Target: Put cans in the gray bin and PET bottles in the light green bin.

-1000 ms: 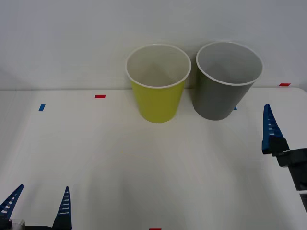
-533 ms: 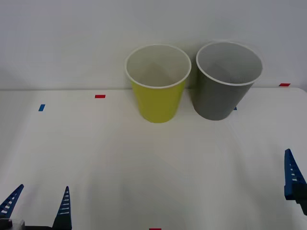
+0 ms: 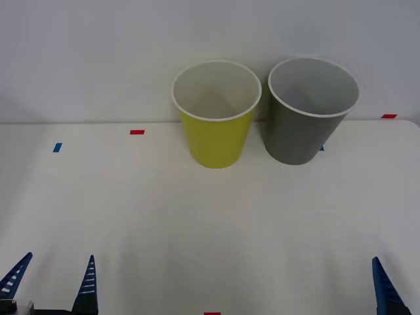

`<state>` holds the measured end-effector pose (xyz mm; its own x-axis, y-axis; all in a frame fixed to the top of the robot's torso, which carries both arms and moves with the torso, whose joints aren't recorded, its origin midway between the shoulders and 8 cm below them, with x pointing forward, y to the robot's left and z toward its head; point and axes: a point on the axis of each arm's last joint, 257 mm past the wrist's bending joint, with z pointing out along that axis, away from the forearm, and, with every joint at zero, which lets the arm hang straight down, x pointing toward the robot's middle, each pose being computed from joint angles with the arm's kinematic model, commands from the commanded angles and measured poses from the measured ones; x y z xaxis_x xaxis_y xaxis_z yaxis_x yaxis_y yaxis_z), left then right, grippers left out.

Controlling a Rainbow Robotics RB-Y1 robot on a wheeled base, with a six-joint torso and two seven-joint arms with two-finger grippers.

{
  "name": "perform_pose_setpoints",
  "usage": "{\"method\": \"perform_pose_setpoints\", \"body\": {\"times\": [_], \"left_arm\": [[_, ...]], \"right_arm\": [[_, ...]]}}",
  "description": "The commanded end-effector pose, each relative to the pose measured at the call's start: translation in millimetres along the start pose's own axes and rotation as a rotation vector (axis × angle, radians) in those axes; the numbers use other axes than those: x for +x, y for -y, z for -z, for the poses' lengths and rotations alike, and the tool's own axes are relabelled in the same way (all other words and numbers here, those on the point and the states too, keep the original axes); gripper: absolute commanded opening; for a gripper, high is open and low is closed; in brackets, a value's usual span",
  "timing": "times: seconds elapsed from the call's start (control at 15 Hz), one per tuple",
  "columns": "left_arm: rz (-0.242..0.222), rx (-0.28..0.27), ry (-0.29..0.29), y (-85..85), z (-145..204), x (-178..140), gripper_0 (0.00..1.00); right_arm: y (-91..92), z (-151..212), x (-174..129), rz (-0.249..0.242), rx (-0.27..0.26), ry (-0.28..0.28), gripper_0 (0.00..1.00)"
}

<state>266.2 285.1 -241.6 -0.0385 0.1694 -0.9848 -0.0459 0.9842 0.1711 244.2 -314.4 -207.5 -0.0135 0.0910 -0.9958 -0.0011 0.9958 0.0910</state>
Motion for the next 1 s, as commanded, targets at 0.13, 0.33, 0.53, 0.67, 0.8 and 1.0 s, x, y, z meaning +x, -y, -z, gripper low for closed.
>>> {"method": "perform_pose_setpoints", "body": {"times": [0.13, 0.33, 0.53, 0.67, 0.8, 1.0], "left_arm": [[0.000, 0.000, 0.000, 0.0, 0.0, 0.0, 1.00], [0.000, 0.000, 0.000, 0.0, 0.0, 0.0, 1.00], [0.000, 0.000, 0.000, 0.0, 0.0, 0.0, 1.00], [0.000, 0.000, 0.000, 0.0, 0.0, 0.0, 1.00], [0.000, 0.000, 0.000, 0.0, 0.0, 0.0, 1.00], [0.000, 0.000, 0.000, 0.0, 0.0, 0.0, 1.00]], "right_arm": [[-17.2, 9.4, 12.8, -0.014, -0.025, -0.033, 1.00], [-16.1, 17.0, 23.2, 0.018, -0.044, 0.014, 1.00], [-18.9, 20.2, 25.1, 0.057, -0.072, 0.029, 1.00], [-20.6, 20.8, 22.6, 0.068, -0.087, 0.036, 1.00], [-20.8, 21.9, 21.8, 0.068, -0.088, 0.038, 1.00], [-20.8, 21.9, 21.8, 0.068, -0.088, 0.038, 1.00]]}}
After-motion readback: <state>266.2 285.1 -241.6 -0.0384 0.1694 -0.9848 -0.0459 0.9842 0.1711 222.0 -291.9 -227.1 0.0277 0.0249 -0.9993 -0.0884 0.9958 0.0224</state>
